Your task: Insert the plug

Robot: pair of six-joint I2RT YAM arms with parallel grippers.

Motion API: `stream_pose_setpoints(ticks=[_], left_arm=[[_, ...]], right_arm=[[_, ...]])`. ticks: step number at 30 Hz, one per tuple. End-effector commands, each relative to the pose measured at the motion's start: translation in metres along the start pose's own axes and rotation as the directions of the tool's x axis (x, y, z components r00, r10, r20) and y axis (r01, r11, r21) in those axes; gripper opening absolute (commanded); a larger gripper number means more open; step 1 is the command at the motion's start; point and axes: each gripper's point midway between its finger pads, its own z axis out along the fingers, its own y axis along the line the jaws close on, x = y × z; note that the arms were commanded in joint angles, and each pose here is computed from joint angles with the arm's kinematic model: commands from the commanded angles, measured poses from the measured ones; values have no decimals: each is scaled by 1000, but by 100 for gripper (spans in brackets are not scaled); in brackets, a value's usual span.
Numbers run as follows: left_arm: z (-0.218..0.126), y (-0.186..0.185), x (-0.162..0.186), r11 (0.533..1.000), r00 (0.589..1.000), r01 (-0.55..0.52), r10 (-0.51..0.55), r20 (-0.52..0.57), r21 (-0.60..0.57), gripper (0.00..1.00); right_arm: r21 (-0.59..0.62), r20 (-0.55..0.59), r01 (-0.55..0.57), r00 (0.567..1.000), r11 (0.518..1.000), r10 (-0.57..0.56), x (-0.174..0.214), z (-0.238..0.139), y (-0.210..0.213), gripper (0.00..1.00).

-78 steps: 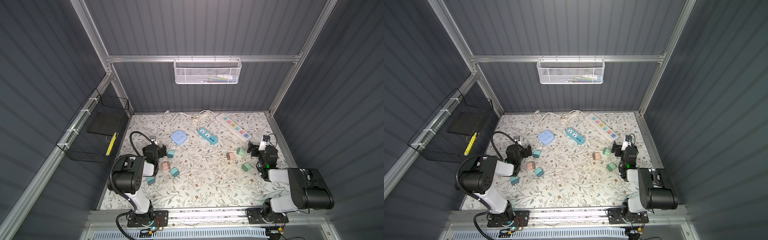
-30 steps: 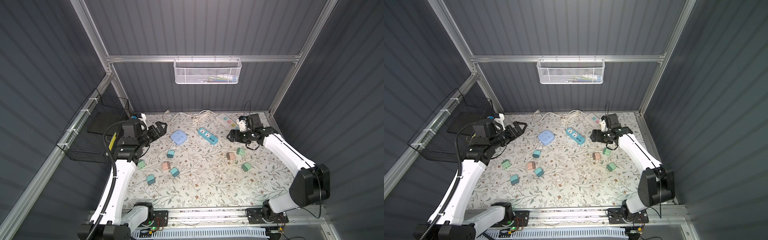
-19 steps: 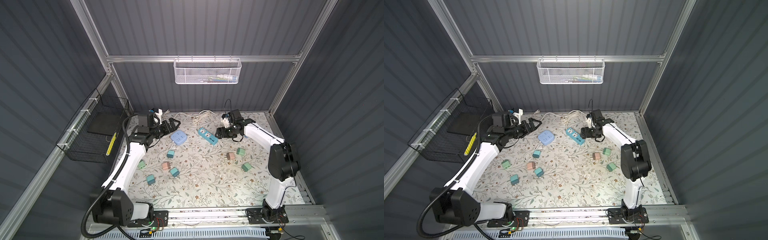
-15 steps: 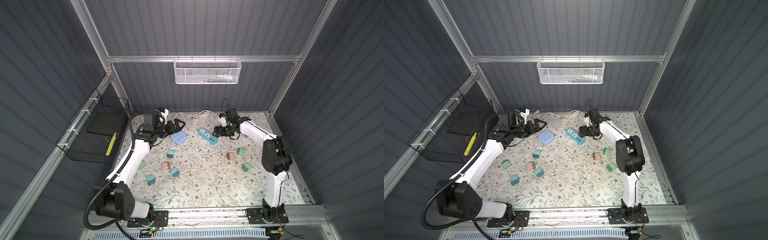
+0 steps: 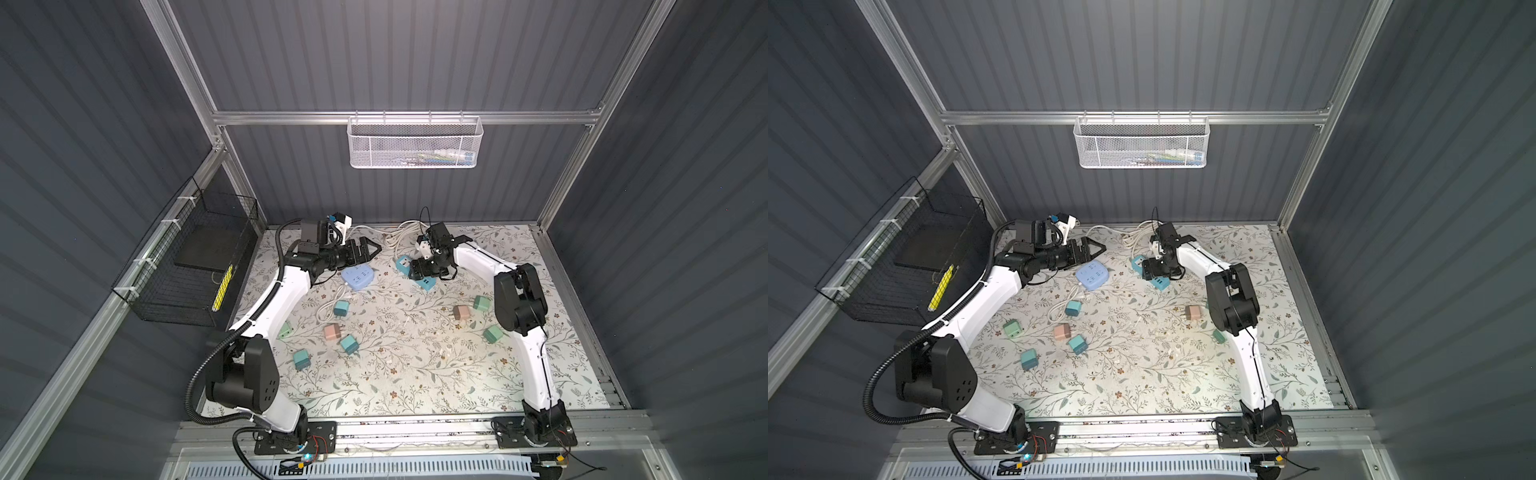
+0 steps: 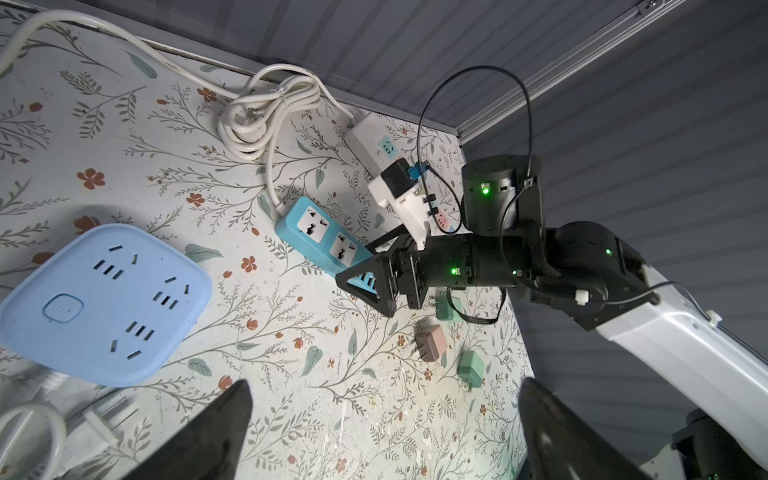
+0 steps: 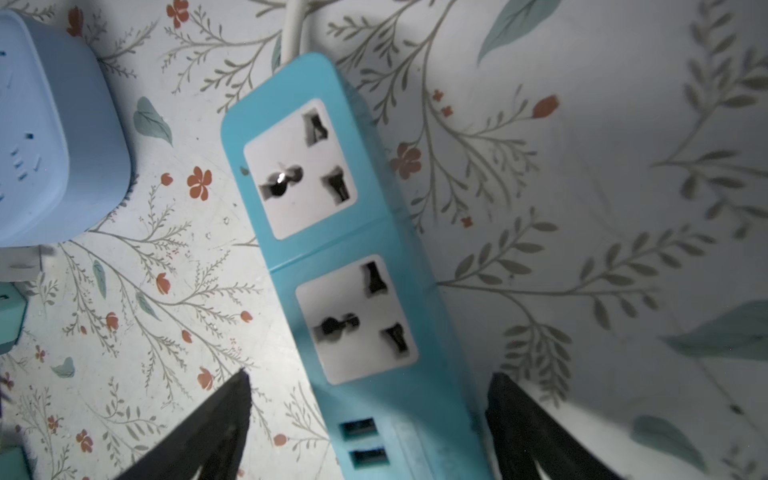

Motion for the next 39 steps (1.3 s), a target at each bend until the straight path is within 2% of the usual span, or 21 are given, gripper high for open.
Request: stream_pose_setpoints(ticks=[1,8,15,20,25,29,31,34,39], left_arm=[[2,-12,-9,997,998,-56,55,9,46,100],[5,-8,-7,997,998,-64,64,10,44,100],[-2,-4,2,999,999,-42,42,26,14,100],[-11,4,14,999,999,28,-27,37,-24,99],[-17,12,39,994,995,99,-98,30,-43,98],[-21,15,55,990,992,125,-126,-2,-64,98],[-23,14,59,990,992,127,-128,-9,-64,98],[-25,11,60,991,993,118,-119,-17,-62,98],[-30,12,62,992,995,89,-92,-28,-94,97]], right_arm=[[45,-26,29,999,999,-27,9,-1,14,79],[193,-40,86,996,977,-80,27,-1,16,56],[207,-45,132,991,969,-126,46,-12,40,47],[229,-57,34,998,973,-21,76,-25,55,46],[242,-55,-103,991,965,120,124,-33,61,48],[218,-62,-169,981,961,186,150,-37,73,56],[185,-71,-184,977,965,200,153,-39,84,60],[123,-76,-208,973,970,219,150,-49,98,74],[130,-30,-183,982,974,189,142,-83,98,78]])
